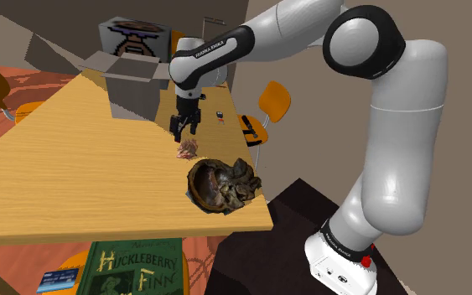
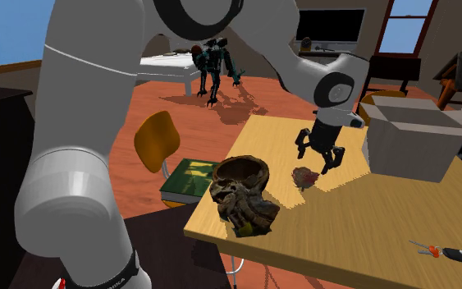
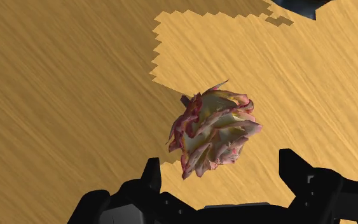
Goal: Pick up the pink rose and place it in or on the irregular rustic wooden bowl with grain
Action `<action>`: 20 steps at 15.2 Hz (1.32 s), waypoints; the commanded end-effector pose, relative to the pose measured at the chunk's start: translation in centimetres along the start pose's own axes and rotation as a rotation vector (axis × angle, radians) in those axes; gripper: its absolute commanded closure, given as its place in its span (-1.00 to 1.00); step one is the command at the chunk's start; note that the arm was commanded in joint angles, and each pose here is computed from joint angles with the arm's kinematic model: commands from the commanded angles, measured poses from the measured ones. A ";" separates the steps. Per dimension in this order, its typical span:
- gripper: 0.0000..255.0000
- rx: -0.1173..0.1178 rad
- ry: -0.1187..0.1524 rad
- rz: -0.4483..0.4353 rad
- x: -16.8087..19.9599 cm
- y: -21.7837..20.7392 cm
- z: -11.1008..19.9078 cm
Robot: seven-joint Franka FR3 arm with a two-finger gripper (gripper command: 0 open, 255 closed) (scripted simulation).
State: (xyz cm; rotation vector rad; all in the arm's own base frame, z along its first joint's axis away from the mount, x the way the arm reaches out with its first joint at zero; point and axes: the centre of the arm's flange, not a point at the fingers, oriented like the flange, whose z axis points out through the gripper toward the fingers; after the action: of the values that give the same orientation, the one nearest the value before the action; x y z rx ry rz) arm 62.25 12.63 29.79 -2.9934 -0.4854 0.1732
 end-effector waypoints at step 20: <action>1.00 -0.004 -0.009 -0.007 0.2 0.0 3.7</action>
State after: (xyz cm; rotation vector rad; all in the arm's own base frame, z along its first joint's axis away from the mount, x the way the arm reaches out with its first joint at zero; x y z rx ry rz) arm 62.14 12.98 26.54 -2.9967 -0.4959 0.1725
